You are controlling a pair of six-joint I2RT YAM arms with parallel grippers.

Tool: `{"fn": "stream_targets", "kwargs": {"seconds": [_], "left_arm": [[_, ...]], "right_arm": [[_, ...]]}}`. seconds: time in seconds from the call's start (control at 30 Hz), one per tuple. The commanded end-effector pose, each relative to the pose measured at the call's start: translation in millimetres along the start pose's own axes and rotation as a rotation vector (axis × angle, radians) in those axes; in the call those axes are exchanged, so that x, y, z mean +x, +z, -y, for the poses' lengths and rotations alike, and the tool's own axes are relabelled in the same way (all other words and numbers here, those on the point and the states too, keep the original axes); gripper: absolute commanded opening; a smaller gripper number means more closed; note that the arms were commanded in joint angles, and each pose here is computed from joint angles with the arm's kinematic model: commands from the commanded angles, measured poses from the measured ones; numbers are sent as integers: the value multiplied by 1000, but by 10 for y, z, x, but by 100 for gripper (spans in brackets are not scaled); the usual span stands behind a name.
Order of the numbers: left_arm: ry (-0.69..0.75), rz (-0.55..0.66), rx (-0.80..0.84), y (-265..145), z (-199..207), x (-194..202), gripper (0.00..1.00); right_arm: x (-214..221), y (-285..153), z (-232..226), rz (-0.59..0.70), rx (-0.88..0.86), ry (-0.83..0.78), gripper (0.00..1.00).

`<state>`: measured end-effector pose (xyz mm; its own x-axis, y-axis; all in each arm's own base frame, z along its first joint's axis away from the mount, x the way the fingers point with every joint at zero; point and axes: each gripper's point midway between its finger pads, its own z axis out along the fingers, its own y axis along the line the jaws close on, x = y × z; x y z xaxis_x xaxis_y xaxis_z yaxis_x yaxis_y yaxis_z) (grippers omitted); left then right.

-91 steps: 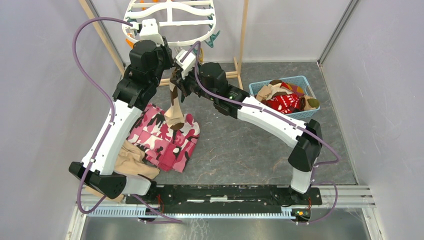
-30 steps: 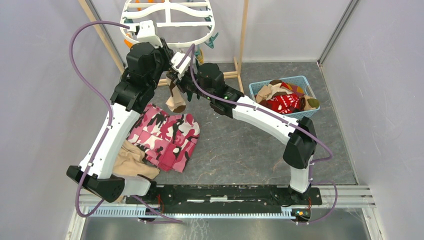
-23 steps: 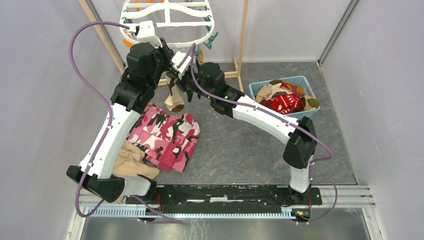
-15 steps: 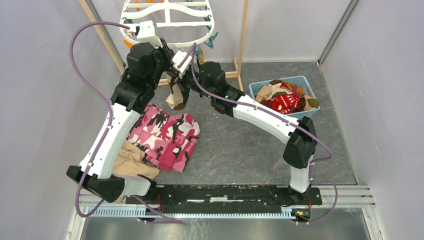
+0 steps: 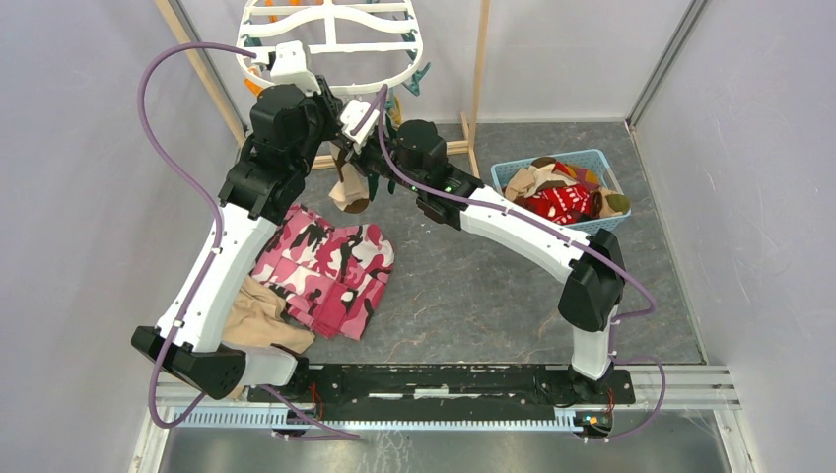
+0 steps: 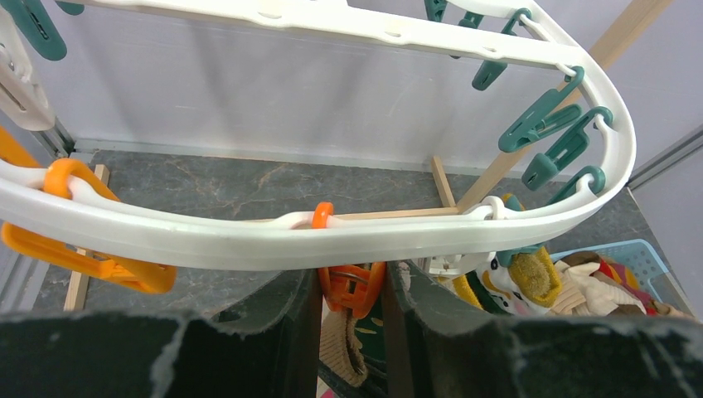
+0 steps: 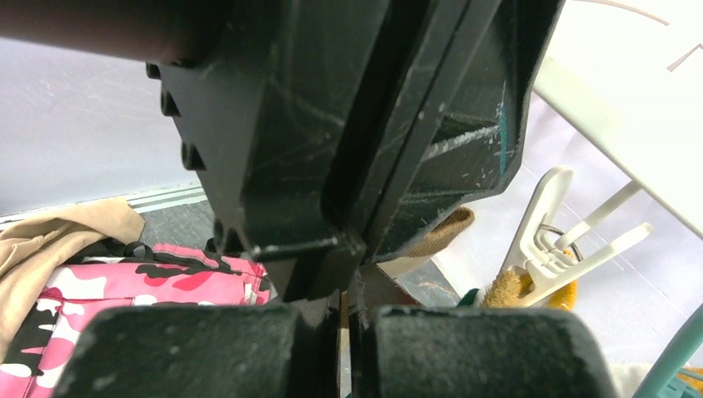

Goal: Clip the socks to the hanger
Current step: Clamp the sock onto the hanger.

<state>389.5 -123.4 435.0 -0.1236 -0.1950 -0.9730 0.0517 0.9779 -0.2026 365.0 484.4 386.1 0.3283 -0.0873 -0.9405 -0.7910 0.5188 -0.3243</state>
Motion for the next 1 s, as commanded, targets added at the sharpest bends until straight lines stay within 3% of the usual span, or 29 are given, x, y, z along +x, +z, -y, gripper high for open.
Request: {"fn": "stream_targets", "kwargs": {"seconds": [0.0,0.57,0.97], "left_arm": [[-50,54,30,-72,48,-177,2],[-38,39,20,-45,30,-113,2],[-35,26,22,-23,37,-67,2]], "right_arm": [[-318,9,115,92,23,-30,0],[-560,-33,266,135,56,-68,0],[-594,-92,385,113,97,-185,0]]}}
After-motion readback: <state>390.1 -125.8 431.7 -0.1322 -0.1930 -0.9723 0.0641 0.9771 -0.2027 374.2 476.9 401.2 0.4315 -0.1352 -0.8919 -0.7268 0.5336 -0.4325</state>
